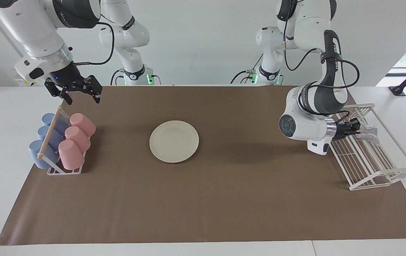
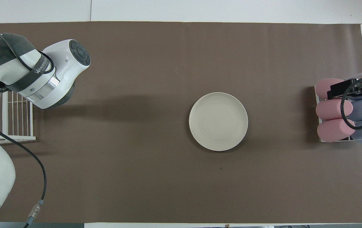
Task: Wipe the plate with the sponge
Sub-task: 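Carry the sponge into the wire basket with the left gripper and release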
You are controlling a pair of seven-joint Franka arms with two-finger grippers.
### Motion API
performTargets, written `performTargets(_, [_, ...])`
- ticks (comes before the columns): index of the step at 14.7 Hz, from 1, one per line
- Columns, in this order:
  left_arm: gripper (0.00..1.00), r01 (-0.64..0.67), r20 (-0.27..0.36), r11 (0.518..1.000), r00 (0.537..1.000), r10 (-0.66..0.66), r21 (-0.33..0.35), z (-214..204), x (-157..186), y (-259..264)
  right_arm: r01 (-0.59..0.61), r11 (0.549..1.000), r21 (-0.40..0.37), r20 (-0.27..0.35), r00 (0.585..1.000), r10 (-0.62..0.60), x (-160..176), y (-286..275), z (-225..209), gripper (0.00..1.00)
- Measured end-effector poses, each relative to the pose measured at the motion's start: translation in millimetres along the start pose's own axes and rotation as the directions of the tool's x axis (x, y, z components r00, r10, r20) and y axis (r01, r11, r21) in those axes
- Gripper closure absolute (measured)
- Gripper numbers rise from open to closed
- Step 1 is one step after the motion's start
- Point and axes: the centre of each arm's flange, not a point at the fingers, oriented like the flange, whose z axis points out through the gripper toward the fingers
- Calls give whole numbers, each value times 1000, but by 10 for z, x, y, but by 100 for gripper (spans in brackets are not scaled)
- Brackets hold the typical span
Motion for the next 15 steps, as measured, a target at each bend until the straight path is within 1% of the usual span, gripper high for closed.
performTargets(2, [96,19,-8,1000,1000,-19,-19,-16,8,21,2,1000,0,0,1000,-2,0,-10,0,0])
performTargets(7, [96,74,-14,996,997,-74,-42,-9,27,37,2,1000,0,0,1000,-2,0,-10,0,0])
performTargets(8, [90,77,-13,996,997,-78,-45,-1,30,36,2,1000,0,0,1000,-2,0,-10,0,0])
performTargets(10, [73,82,-13,996,997,-82,-47,16,38,29,2,1000,0,0,1000,-2,0,-12,0,0])
performTargets(13, [41,84,-16,995,996,-85,-50,16,43,29,3,1000,0,0,1000,-3,1,-15,1,0])
performTargets(14, [26,84,-16,995,996,-85,-51,16,44,28,3,1000,0,0,1000,-3,1,-17,1,0])
performTargets(15, [15,85,-17,995,996,-86,-51,13,46,25,4,1000,0,0,1000,-4,1,-19,1,0])
